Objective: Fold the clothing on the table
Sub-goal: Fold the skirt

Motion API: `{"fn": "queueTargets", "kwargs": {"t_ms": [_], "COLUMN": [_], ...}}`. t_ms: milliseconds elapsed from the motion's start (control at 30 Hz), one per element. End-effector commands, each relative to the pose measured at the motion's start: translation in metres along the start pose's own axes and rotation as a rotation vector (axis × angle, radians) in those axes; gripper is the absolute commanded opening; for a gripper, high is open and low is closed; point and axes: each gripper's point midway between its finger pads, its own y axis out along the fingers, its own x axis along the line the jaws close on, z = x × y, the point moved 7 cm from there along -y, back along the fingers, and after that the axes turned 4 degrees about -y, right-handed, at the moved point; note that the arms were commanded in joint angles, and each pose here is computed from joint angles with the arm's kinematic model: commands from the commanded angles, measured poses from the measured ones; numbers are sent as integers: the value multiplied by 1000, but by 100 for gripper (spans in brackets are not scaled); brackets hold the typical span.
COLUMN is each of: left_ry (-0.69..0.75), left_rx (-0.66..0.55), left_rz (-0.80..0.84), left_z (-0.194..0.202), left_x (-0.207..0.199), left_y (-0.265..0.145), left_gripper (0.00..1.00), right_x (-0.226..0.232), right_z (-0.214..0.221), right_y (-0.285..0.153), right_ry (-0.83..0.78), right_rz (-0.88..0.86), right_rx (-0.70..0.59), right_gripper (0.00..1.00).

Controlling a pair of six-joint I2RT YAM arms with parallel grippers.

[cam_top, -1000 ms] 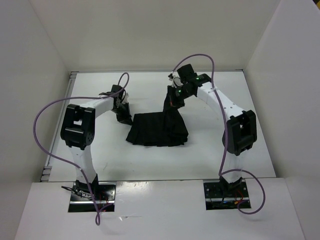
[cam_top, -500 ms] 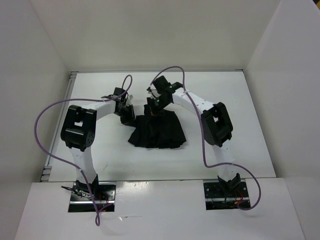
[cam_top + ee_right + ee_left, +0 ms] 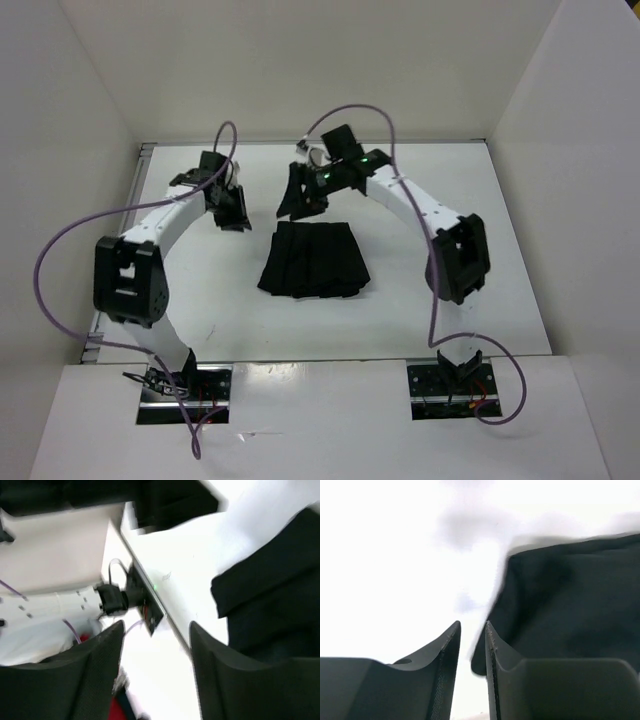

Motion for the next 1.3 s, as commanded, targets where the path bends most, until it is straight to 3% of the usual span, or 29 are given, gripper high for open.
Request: {"fn": "queueTargets", "kwargs": {"t_ms": [0,67,133,167,300,600,900,1100,1200,1267], "left_ry": [146,228,266,306,293,116,23,15,49,117], "left_rx": [-256,-216,-160,-118,-18,250,367,383,315,180], "left_rz": [13,173,303,460,715,554,382,373,412,487], "left_z": [-29,-18,-5,2,19,54,97,97,80,55], "left_x": [-26,-52,-69,-86,-103,-57,-21,-20,-36,-61], "left_y": [-96,-110,-112,-114,-95,28,66,70,39,-13], "left_gripper": [34,34,33,31,29,26,25,26,30,33], "right_x": [40,18,-12,-16,-46,-110,-153,-175,-147,-97], "right_z": [-22,-15,-7,-1,20,76,127,138,110,80], "right_y": [-84,-100,-102,-101,-86,-40,-24,-13,-32,-67], "right_ry": [-133,-81,-17,-4,46,211,358,417,328,221], "right_rz": [70,159,225,229,224,174,240,293,303,315], "right_rx": [-245,-276,-267,-256,-197,-45,62,132,45,-67], "right_gripper": [58,51,37,33,25,23,23,23,23,27]}}
